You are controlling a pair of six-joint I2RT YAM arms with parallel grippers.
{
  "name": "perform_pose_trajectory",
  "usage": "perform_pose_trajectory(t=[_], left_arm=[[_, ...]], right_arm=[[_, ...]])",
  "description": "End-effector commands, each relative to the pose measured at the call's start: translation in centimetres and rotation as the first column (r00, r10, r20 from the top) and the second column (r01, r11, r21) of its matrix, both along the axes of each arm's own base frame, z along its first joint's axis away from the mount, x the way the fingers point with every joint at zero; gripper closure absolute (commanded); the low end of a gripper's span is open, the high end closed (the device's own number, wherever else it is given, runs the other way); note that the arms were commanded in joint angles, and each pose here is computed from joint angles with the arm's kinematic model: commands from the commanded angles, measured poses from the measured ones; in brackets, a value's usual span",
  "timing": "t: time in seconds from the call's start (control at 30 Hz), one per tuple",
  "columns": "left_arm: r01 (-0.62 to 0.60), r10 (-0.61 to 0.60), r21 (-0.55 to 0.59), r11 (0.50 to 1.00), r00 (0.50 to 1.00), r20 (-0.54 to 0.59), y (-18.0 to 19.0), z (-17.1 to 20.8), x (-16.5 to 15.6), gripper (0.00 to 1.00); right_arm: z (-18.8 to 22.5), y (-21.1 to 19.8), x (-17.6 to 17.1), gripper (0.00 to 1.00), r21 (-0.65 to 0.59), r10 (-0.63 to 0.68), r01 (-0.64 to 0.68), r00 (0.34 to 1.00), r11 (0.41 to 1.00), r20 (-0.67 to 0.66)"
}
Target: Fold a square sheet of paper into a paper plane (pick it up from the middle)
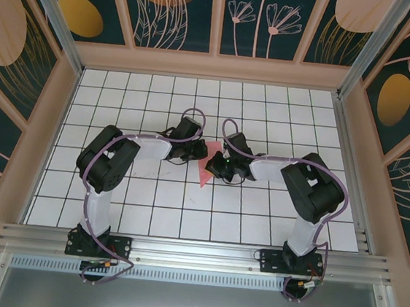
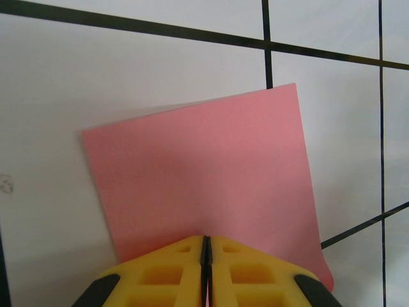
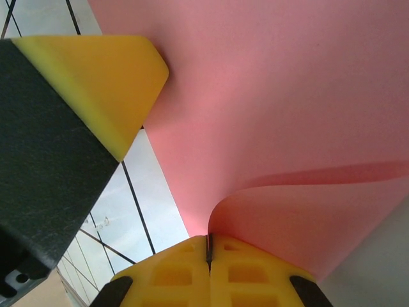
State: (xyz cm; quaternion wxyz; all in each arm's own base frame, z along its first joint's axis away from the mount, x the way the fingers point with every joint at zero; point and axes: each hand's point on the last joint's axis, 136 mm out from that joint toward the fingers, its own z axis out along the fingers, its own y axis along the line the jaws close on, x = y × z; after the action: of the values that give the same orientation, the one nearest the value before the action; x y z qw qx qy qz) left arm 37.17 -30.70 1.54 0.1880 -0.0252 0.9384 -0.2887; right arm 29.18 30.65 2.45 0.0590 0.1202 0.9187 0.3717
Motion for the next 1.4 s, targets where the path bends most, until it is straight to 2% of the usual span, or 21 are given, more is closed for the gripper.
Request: perform_pose_trajectory(t=[0.0,0.73,1.37], left_arm=[[0.027,-0.025,0.042,0.999,0.998,-0.061,0.26,-2.16,-1.24,0.87],[0.035,-0.032,0.034,0.999,0.997,-0.07,0.09,-2.35,-1.34,0.87],[0.042,-0.039,0.031,0.999,0.996,-0.075,-0.03,-2.47,-1.41,0.87]], right_arm=[[0.07,0.4,0.53,0.97,0.017,0.017,-0.017,1.0,1.0,0.013],[-0.6,0.62,0.39,0.97,0.015,0.078,-0.078,0.997,0.997,0.018],[-0.36,0.48,1.24,0.97,0.031,0.068,-0.069,0.997,0.997,0.04]])
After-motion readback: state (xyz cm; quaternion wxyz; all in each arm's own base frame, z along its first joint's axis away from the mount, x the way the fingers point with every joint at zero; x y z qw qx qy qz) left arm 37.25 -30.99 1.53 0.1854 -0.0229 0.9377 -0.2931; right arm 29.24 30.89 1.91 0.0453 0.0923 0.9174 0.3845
